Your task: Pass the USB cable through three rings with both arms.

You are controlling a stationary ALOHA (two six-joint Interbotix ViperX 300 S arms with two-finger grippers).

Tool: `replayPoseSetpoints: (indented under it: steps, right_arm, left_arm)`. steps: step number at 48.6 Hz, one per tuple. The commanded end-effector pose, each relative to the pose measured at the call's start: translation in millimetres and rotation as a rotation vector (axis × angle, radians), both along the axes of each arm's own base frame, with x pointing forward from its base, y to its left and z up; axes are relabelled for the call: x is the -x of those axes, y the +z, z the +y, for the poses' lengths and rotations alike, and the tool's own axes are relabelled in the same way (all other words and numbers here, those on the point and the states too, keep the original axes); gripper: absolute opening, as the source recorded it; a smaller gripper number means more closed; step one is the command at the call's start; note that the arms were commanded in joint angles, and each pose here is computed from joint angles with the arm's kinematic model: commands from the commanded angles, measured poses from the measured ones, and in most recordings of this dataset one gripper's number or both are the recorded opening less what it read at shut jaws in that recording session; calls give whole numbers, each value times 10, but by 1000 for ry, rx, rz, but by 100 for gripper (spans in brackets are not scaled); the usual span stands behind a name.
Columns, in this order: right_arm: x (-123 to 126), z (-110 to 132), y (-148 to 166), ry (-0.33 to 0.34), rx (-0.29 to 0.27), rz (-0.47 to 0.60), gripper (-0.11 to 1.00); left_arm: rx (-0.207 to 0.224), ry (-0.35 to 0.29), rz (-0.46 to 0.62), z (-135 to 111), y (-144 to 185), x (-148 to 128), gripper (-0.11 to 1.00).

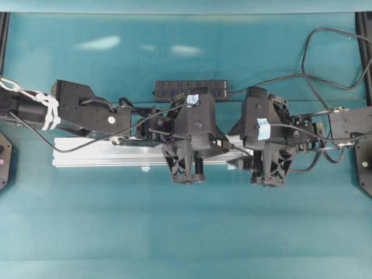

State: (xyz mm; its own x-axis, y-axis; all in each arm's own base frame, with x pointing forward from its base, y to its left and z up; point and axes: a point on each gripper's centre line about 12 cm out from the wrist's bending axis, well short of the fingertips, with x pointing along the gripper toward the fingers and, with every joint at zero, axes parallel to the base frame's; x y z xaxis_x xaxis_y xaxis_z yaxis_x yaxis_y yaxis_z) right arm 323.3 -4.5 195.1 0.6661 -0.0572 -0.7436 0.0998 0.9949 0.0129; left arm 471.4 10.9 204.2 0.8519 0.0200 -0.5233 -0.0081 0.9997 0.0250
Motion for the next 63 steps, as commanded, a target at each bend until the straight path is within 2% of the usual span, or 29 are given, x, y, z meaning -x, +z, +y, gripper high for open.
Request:
replayPoseSetpoints:
  steps: [1, 6, 12, 32, 56, 58, 63]
  right_arm:
    - [-31, -4, 82, 3, 3, -29, 23]
    - [-32, -4, 83, 3, 2, -30, 4]
    - [-41, -1, 92, 5, 1, -41, -6]
    - [-48, -2, 95, 6, 0, -54, -6]
    - [-59, -10, -27, 4, 6, 8, -6]
    - [-62, -5, -42, 5, 6, 13, -6]
    - [-69, -9, -89, 3, 5, 28, -6]
  left_arm:
    - [-1, -3, -34, -15, 141, 6, 22]
    - [-1, -3, -26, -15, 120, 13, 22]
    - [-1, -1, -21, -8, 107, 20, 22]
    - [1, 2, -28, 7, 111, 12, 22]
    - [14, 26, -20, 78, 90, 36, 23]
    - [14, 26, -19, 78, 86, 44, 28]
    - [15, 23, -14, 63, 86, 59, 58]
